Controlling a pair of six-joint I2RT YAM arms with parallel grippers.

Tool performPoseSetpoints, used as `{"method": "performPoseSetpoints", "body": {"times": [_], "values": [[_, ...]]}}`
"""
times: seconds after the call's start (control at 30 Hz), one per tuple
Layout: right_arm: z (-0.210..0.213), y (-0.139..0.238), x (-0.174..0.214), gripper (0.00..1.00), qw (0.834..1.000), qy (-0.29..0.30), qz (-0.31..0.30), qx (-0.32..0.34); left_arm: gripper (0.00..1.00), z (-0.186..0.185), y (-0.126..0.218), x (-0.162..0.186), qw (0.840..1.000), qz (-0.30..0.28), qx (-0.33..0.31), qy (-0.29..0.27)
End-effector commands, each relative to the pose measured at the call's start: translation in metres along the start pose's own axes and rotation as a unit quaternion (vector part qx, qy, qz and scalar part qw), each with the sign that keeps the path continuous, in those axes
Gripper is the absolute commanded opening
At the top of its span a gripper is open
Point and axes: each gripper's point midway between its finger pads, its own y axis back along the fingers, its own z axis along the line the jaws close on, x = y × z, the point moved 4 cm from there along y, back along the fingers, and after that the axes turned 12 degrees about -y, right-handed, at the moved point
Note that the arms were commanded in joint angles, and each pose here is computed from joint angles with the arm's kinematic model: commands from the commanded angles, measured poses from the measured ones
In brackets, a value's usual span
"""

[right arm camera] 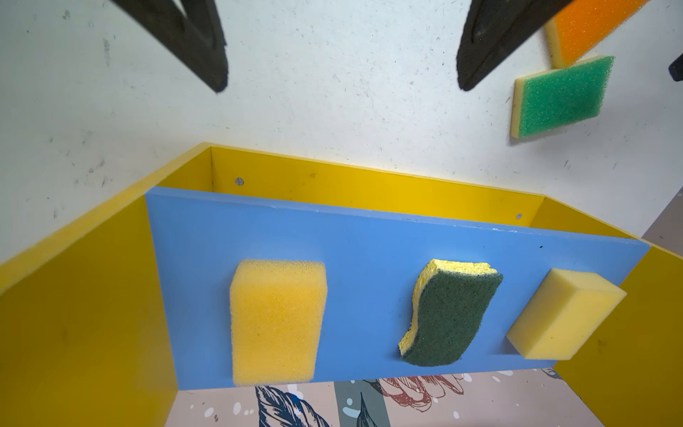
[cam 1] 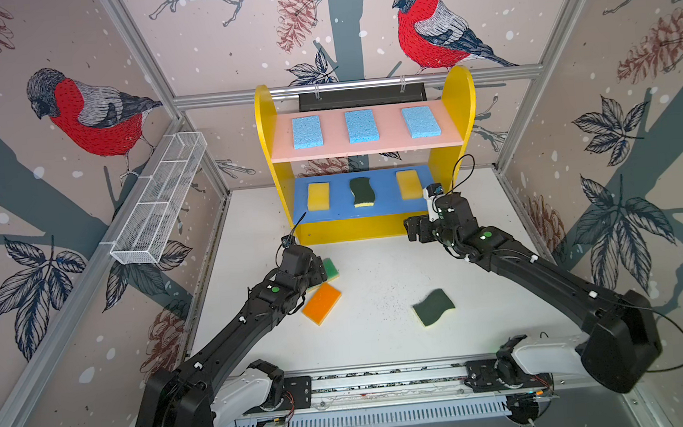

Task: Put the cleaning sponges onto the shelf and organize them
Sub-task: 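Draw the right gripper back while the left gripper lowers toward the green sponge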

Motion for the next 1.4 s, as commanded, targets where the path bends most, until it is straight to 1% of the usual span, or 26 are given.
{"method": "performPoseSetpoints", "body": {"times": [0.0,0.13,0.2,0.27,0.3,0.4,0.5,0.6,0.67,0.7,0.83,1.1,1.27,1.37], "values": [[0.004,0.005,-0.003,0.97,1.0,-0.014,-0.012,-0.017,0.79,0.002,-0.002,0.012,1.0,0.021,0.003,0.01],[0.002,0.004,0.003,0.97,1.0,-0.015,-0.003,-0.019,0.78,0.014,-0.002,0.028,0.998,0.043,-0.03,0.023],[0.004,0.011,-0.001,0.97,0.999,-0.017,-0.013,-0.027,0.76,0.02,0.0,0.034,0.997,0.051,-0.044,0.032],[0.004,0.01,0.002,0.98,0.999,-0.018,-0.009,-0.029,0.71,0.027,0.0,0.04,0.995,0.056,-0.066,0.047],[0.004,0.01,0.002,0.98,0.999,-0.019,-0.008,-0.031,0.69,0.03,0.0,0.043,0.995,0.057,-0.071,0.046],[0.006,0.008,0.004,0.98,0.999,-0.019,-0.005,-0.039,0.58,0.037,-0.002,0.051,0.993,0.062,-0.09,0.047],[0.007,0.006,0.004,0.98,0.999,-0.018,-0.002,-0.041,0.53,0.045,-0.003,0.059,0.989,0.069,-0.117,0.055],[0.009,0.005,0.003,0.98,0.999,-0.016,-0.003,-0.045,0.5,0.053,-0.004,0.064,0.985,0.079,-0.145,0.057],[0.01,0.005,0.002,0.98,0.999,-0.015,-0.005,-0.05,0.49,0.056,-0.008,0.069,0.983,0.089,-0.151,0.056],[0.009,-0.001,0.006,0.98,0.999,-0.015,0.004,-0.047,0.48,0.056,-0.01,0.07,0.982,0.093,-0.152,0.056],[0.01,-0.007,0.01,0.98,0.999,-0.013,0.013,-0.049,0.48,0.059,-0.017,0.08,0.978,0.116,-0.165,0.048],[0.004,-0.01,0.013,0.98,0.999,-0.005,0.018,-0.04,0.48,0.052,-0.025,0.088,0.978,0.144,-0.146,0.044],[0.0,-0.009,0.017,0.98,0.999,-0.006,0.017,-0.039,0.48,0.043,-0.03,0.095,0.978,0.167,-0.115,0.037],[-0.003,-0.007,0.019,0.98,0.999,-0.007,0.017,-0.038,0.48,0.037,-0.031,0.095,0.98,0.17,-0.094,0.033]]}}
